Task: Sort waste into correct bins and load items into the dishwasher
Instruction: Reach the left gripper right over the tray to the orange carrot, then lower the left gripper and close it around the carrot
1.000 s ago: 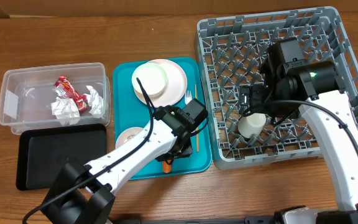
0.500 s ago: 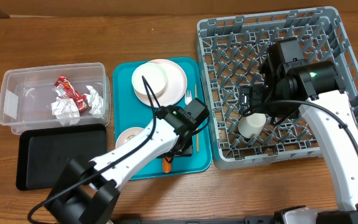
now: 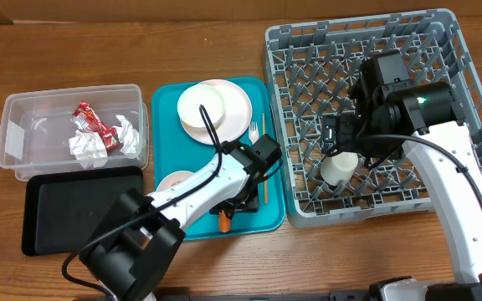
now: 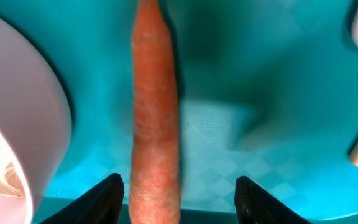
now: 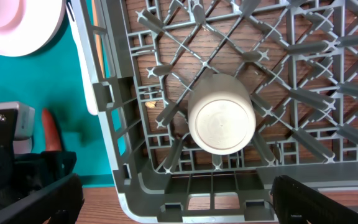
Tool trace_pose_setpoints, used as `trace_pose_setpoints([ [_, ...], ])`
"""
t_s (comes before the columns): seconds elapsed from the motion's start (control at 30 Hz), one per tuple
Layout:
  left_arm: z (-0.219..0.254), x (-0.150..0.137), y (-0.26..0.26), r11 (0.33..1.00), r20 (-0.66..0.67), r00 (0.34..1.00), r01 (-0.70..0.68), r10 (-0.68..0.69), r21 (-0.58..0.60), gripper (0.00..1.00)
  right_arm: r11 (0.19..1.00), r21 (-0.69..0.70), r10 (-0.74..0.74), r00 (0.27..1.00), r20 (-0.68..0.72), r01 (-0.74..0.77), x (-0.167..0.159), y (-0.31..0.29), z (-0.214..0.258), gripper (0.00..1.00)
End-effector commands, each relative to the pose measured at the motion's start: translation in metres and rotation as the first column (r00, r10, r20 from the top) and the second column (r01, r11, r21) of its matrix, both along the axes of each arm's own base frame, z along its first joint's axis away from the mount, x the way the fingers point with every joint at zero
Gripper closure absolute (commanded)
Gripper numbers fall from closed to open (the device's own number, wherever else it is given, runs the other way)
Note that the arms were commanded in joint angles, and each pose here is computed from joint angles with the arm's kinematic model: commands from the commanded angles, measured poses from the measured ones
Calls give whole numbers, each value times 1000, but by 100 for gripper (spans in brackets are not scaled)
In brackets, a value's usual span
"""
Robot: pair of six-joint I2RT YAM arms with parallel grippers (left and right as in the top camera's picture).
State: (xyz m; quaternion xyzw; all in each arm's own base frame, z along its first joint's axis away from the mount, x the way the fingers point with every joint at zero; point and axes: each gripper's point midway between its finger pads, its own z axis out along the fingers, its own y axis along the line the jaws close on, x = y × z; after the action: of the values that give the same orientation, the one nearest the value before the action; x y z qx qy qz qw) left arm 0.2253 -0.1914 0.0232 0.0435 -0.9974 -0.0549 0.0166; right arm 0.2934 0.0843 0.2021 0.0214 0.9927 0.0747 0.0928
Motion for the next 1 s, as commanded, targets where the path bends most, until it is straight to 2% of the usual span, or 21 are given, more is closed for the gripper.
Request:
trace_pose_setpoints([
  [0.0, -3, -1, 1, 1000, -27, 999, 19, -19, -13, 40, 1000, 11, 10, 999, 36, -10, 3, 2, 10, 0],
  [0.27, -4, -2, -3, 998, -43, 998, 52, -54, -47, 41, 1000, 11, 10, 999, 36, -10, 3, 2, 10, 0],
  [0.4, -4, -2, -3, 998, -43, 998, 51, -53, -46, 34, 1000, 11, 9, 999, 36, -10, 3, 2, 10, 0],
  [0.67, -4, -1, -3, 997, -43, 997, 59, -61, -48, 31, 1000, 11, 10, 999, 36, -10, 3, 2, 10, 0],
  [0.77, -4, -1, -3, 997, -43, 997, 61, -63, -48, 26, 1000, 11, 9, 999, 36, -10, 3, 2, 10, 0],
  [0.97, -4, -1, -3, 997, -40, 997, 61, -63, -50, 25, 1000, 11, 10, 999, 36, -10, 3, 2, 10, 0],
])
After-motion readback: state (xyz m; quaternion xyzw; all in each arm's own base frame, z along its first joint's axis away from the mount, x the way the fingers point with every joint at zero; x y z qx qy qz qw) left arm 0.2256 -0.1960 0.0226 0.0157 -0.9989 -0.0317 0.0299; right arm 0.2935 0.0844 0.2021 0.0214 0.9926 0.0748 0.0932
